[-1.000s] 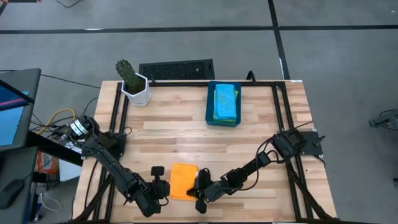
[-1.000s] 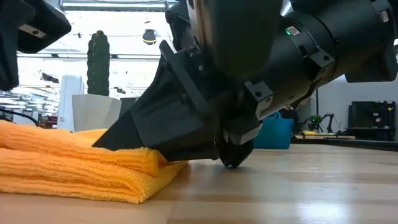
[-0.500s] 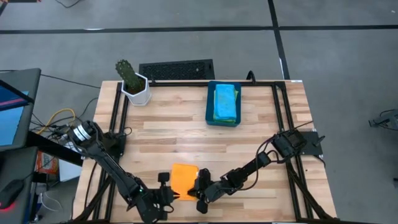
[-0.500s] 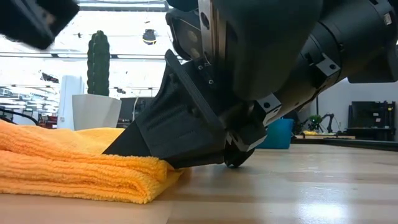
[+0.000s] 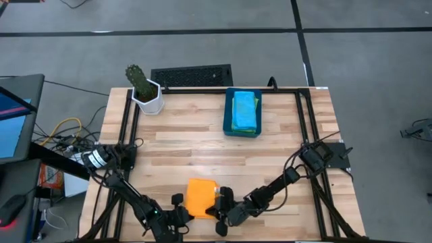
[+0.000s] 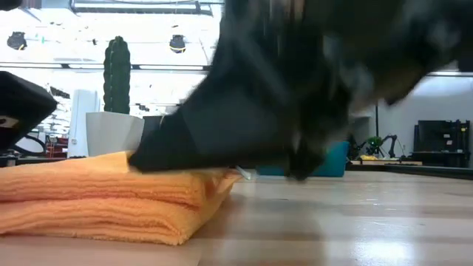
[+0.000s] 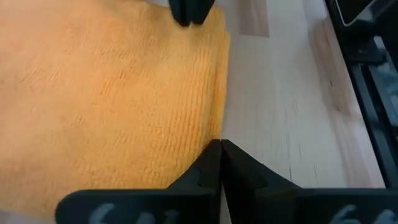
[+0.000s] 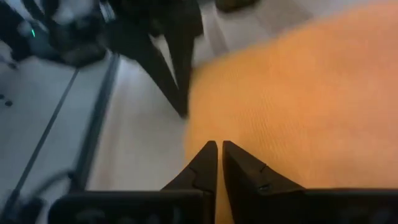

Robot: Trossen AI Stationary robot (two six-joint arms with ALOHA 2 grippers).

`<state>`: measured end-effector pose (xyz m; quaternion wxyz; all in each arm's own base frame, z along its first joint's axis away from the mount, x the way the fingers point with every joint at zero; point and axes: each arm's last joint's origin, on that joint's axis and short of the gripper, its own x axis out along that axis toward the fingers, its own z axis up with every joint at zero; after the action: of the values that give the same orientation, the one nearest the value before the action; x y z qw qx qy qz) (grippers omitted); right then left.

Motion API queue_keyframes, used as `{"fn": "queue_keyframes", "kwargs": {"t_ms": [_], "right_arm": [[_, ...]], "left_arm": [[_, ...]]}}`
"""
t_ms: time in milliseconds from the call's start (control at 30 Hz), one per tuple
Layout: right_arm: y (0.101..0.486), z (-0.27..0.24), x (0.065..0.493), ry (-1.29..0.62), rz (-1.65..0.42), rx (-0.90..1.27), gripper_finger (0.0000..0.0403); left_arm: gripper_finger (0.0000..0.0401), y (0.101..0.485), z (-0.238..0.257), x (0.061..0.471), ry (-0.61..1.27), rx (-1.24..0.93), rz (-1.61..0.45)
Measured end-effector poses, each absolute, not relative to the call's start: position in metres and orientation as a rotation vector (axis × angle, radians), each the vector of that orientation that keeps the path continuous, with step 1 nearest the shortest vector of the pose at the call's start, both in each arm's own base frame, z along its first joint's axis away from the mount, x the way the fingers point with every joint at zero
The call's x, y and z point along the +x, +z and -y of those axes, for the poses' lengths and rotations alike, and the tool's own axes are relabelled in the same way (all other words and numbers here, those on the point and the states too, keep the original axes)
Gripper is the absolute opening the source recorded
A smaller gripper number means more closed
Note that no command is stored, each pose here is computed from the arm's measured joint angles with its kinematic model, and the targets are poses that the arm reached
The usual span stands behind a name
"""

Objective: Fold microfiber towels
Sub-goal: Fold the orange towel

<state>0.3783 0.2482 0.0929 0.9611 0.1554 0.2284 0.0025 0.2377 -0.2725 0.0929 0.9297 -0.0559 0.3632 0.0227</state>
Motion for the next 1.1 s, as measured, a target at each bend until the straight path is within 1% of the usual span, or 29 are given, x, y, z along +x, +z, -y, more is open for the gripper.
{"fn": "queue_keyframes", "kwargs": {"t_ms": [100,267,400,533,633,767,933,1033,1100], "right_arm": [[0.096,-0.255,0.383,0.007,-0.441,0.286,0.0038],[0.069,-0.26,0.382,-0.009,-0.543,0.267,0.0021],[0.058,-0.261,0.38,-0.015,-0.592,0.299,0.002],[0.063,-0.262,0.379,-0.013,-0.597,0.312,0.0029],[0.069,-0.262,0.378,-0.024,-0.582,0.28,0.003],[0.07,-0.26,0.379,-0.023,-0.574,0.236,0.0022],[0.068,-0.259,0.379,-0.026,-0.579,0.211,0.002],[0.069,-0.258,0.38,-0.03,-0.57,0.214,0.0026],[0.069,-0.258,0.38,-0.03,-0.562,0.218,0.0029]], "left_arm": [[0.0001,0.09,0.276,0.233,0.071,-0.138,-0.727],[0.0,0.095,0.279,0.234,0.113,-0.211,-0.702],[0.0,0.102,0.276,0.245,0.173,-0.246,-0.65],[0.0,0.101,0.262,0.261,0.191,-0.277,-0.686],[0.0,0.108,0.256,0.268,0.161,-0.344,-0.735],[0.0,0.135,0.263,0.266,0.012,-0.395,-0.784],[0.0,0.177,0.267,0.252,-0.116,-0.455,-0.765],[0.0,0.205,0.262,0.246,-0.088,-0.481,-0.656],[0.0,0.217,0.257,0.242,0.025,-0.448,-0.528]]}}
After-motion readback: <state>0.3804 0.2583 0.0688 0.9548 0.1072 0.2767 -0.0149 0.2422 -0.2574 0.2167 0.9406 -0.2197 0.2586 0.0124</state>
